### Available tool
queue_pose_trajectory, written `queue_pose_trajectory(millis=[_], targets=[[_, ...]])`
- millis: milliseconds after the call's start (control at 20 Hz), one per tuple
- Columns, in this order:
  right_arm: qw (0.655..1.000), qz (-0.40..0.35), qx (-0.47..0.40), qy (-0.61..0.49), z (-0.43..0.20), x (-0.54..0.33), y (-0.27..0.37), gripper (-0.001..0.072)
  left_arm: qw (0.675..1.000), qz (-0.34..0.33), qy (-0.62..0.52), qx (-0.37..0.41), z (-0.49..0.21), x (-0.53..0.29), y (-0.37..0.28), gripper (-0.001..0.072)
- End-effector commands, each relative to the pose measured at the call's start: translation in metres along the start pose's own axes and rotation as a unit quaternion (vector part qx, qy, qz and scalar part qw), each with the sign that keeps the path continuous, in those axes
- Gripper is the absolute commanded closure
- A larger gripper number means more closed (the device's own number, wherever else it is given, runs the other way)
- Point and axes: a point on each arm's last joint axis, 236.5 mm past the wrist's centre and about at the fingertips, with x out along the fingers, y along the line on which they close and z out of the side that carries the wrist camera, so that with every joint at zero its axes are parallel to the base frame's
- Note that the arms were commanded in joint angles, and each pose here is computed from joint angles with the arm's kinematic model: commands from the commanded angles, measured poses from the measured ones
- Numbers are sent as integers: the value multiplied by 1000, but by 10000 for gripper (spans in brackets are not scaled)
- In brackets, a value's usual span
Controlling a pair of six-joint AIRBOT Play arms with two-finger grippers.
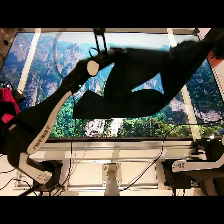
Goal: Fold the clothes and pants, and hang the long-sleeved shirts on hangers.
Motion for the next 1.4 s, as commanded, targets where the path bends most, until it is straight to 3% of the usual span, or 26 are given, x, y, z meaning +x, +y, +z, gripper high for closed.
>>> queue_pose_trajectory(millis=[0,150,250,450,500,600,650,700,750,800,1000,1200,1250,1300,1350], targets=[[947,-84,21,308,-152,4,-63,686,961,21,271,46,-157,4,31,687],[899,-120,77,415,-224,0,-88,686,905,131,389,109,-214,-24,87,686],[878,-138,105,447,-247,-5,-96,685,893,156,395,150,-211,-29,97,686],[845,-189,108,489,-277,-16,-122,683,887,167,399,159,-211,-32,106,683],[844,-205,100,485,-275,-17,-131,648,890,168,393,160,-207,-30,108,682],[849,-234,82,467,-264,-18,-146,396,896,168,379,160,-201,-26,110,666],[855,-238,75,455,-255,-18,-148,354,901,167,367,161,-196,-23,110,666],[866,-237,70,434,-241,-14,-146,354,908,165,350,162,-187,-18,108,589],[877,-236,65,413,-227,-11,-144,354,917,162,327,162,-177,-13,105,440],[892,-233,57,384,-209,-7,-141,354,928,159,296,161,-160,-8,99,371],[940,-166,55,294,-156,14,-105,354,966,138,152,155,-78,1,73,370],[956,-41,65,283,-151,38,-51,386,977,129,98,141,-40,-9,59,374],[958,6,66,279,-148,44,-33,399,977,130,95,141,-35,-13,59,463],[958,48,67,276,-146,49,-16,407,976,134,98,139,-32,-19,61,679],[955,94,70,273,-144,53,1,497,976,137,100,137,-29,-24,63,682]])
